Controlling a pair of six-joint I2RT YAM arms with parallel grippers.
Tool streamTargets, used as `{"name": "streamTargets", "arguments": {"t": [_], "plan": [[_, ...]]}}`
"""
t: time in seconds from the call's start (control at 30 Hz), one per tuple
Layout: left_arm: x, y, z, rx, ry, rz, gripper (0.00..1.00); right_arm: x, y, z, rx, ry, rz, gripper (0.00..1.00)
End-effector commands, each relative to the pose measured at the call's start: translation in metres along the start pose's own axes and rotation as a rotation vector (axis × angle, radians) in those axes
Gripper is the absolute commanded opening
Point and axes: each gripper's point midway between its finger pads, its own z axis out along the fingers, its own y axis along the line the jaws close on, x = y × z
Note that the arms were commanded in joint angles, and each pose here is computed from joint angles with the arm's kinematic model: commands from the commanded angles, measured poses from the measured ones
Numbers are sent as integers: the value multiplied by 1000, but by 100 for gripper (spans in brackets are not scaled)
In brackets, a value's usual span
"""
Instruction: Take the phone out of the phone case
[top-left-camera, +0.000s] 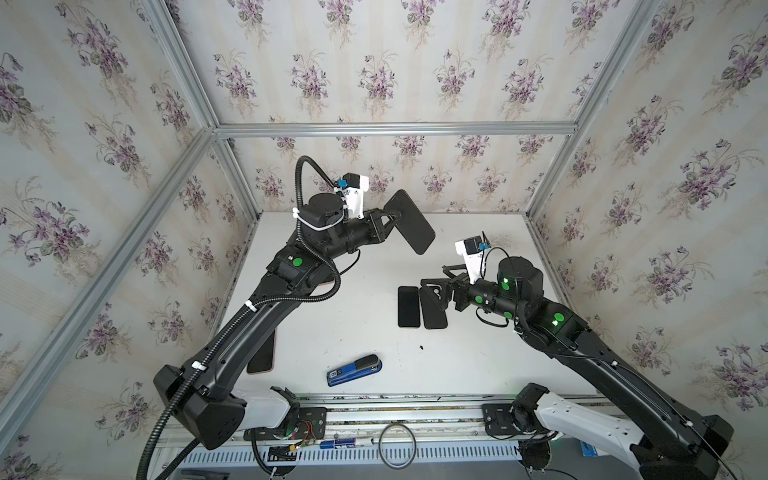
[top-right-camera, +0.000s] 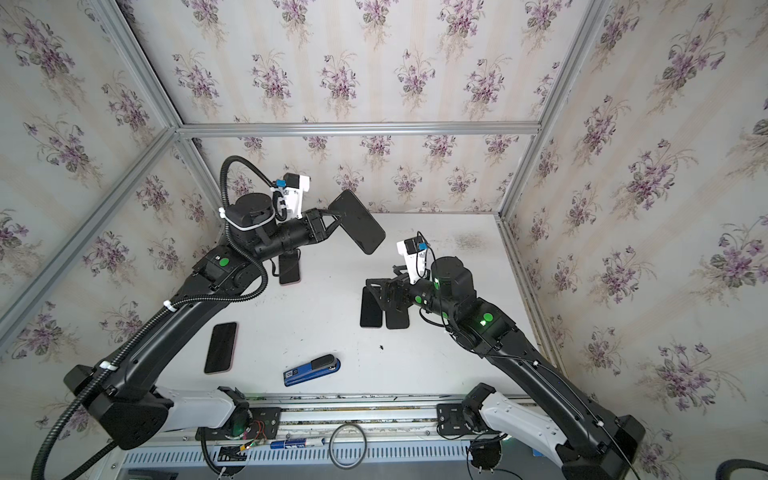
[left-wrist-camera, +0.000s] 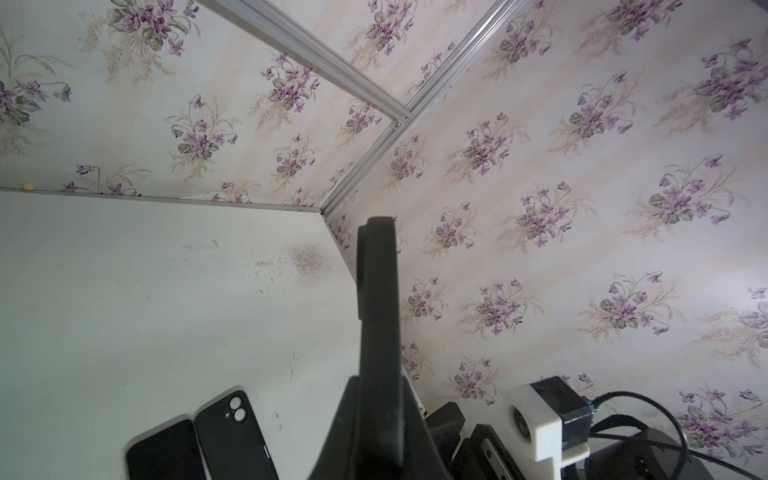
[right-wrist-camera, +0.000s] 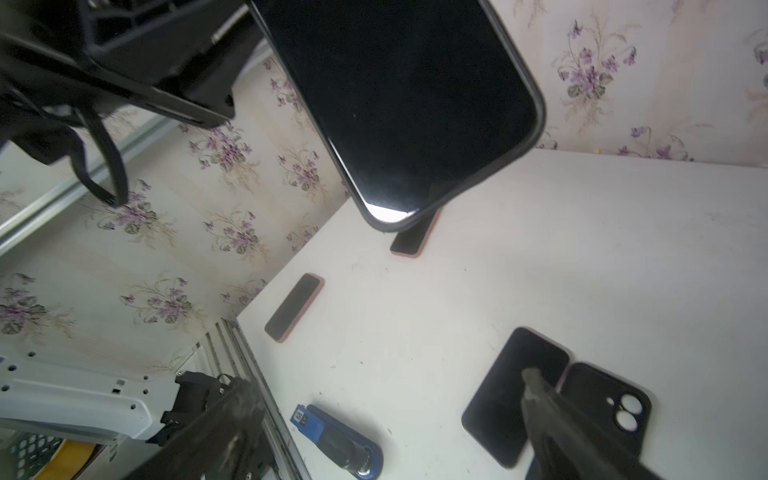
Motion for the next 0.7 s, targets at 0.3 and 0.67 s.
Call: {"name": "streamTargets", "arguments": {"t": [0.3, 0.67], "plan": [[-39, -24, -29, 235, -184, -146, 0, -61, 41, 18, -386, -142, 187, 88], [-31, -3, -28, 268, -186, -248, 0, -82, 25, 27, -484, -191, 297, 70]]}}
